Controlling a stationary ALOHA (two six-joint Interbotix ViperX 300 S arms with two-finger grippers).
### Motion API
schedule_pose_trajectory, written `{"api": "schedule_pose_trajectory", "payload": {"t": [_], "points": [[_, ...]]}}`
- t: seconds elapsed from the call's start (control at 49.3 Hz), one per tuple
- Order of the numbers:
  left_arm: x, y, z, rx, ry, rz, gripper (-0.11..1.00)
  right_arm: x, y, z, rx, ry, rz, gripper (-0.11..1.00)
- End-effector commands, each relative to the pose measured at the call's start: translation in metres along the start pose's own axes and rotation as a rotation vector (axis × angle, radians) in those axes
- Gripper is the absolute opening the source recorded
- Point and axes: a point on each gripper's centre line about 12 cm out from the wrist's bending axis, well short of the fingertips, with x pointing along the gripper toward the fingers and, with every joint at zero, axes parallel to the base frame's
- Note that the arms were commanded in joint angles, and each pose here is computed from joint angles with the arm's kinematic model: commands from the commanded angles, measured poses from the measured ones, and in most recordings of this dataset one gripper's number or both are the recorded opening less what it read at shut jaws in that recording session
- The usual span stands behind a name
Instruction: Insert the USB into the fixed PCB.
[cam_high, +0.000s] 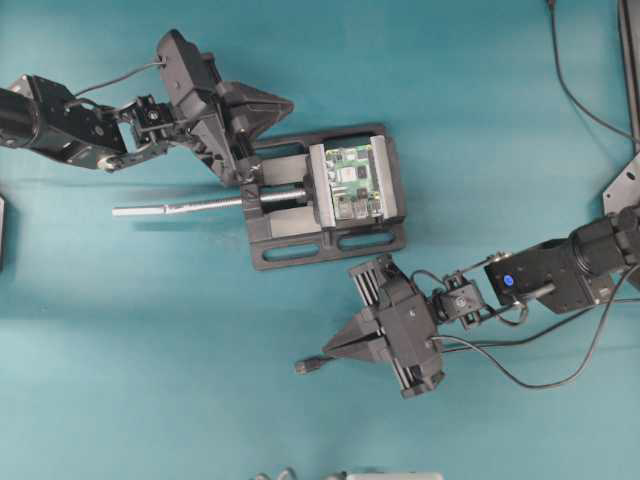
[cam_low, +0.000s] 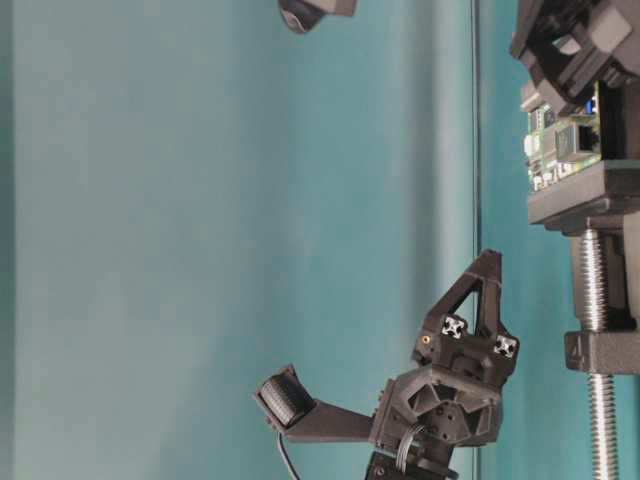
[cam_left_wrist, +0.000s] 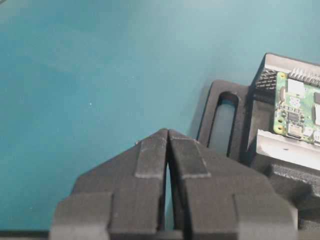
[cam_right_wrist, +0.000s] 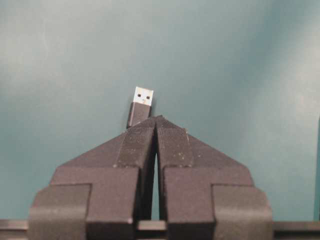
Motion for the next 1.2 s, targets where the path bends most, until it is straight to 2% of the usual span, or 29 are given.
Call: {"api": "schedule_pose_trajectory", "payload": {"t": [0.0,0.061,0.162,0.304,0.386,0.487,0.568,0.609,0.69,0.792,0.995,1.177], "points": [[-0.001,-0.013,0.016,0.03,-0.047,-0.051,0.01,0.002,0.005,0.011,-0.006,-0.037,0.015,0.0],[-0.005,-0.015,0.018,0.034,-0.048,-0.059,0.04,0.003,0.009,0.015,-0.002,-0.046,0.022,0.01],[-0.016,-0.017,0.023,0.03,-0.052,-0.066,0.0,0.004,0.012,0.02,0.017,-0.054,0.03,0.0],[-0.04,-0.017,0.043,0.02,-0.071,-0.071,0.0,0.005,0.014,0.02,0.042,-0.05,0.037,0.0],[-0.056,-0.017,0.053,0.025,-0.057,-0.073,0.05,0.006,0.014,0.018,0.045,-0.036,0.037,0.0],[-0.076,-0.017,0.06,0.03,-0.021,-0.077,0.24,0.006,0.012,0.02,0.044,-0.034,0.033,0.01],[-0.093,-0.019,0.06,0.027,0.001,-0.09,0.47,0.008,0.012,0.022,0.042,-0.04,0.033,0.11],[-0.1,-0.021,0.059,0.018,0.009,-0.099,0.6,0.009,0.012,0.022,0.042,-0.04,0.032,0.2],[-0.117,-0.031,0.054,0.046,0.037,-0.137,0.82,0.01,0.011,0.022,0.042,-0.031,0.03,0.45],[-0.135,-0.03,0.045,0.054,0.06,-0.148,0.99,0.014,0.008,0.02,0.043,-0.009,0.023,0.72],[-0.178,-0.017,0.023,0.054,0.045,-0.139,1.0,0.021,0.008,0.012,0.041,0.009,0.023,0.66],[-0.215,-0.011,0.026,0.041,-0.067,-0.154,1.0,0.023,0.009,0.005,0.033,0.026,0.025,0.66]]}}
